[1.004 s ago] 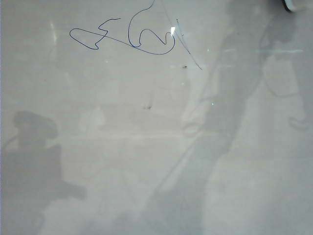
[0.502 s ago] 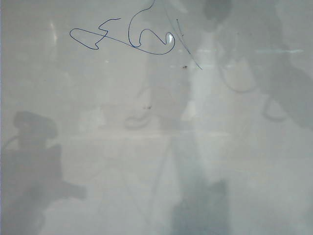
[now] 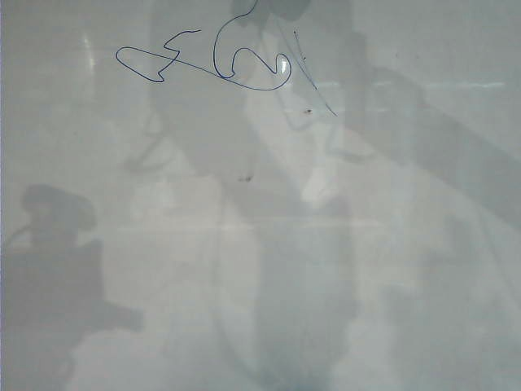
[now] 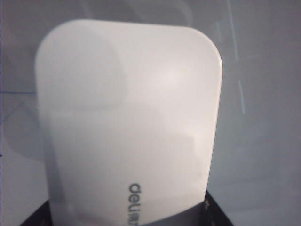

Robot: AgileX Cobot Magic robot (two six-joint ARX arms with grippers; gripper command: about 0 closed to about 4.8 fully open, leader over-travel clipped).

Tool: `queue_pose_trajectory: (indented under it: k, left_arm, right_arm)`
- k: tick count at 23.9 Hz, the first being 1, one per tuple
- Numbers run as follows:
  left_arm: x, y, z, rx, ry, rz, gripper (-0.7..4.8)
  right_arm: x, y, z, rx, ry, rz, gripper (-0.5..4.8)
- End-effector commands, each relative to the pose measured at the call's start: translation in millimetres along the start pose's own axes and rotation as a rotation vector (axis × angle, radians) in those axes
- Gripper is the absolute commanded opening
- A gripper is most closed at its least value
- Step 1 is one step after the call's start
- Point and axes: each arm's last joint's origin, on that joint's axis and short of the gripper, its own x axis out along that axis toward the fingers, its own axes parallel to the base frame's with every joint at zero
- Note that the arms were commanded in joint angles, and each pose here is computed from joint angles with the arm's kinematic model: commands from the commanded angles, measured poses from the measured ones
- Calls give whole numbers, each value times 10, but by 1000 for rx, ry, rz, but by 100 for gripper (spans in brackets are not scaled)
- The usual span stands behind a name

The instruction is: Grab the whiteboard eraser that is attached to the surface of the whiteboard and use it to clean the writing on the whiteboard.

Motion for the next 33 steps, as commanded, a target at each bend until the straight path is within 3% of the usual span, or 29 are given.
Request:
queue_pose_trajectory:
  k: [1,15,23,33]
  left_arm:
    - [0,-1,11,9,-8,-1,-2]
    - [0,-1,11,9,-8,-1,-2]
    - [0,-1,11,9,-8,-1,-2]
    - [0,-1,11,9,-8,-1,-2]
  right_arm:
    - [20,-19,41,0,-17,-17,139]
    - [341,-27,-34,-71,-93,-44,139]
    - [479,274,46,-120,-117,45,149]
    - [641,714,162,-93,-177,179,149]
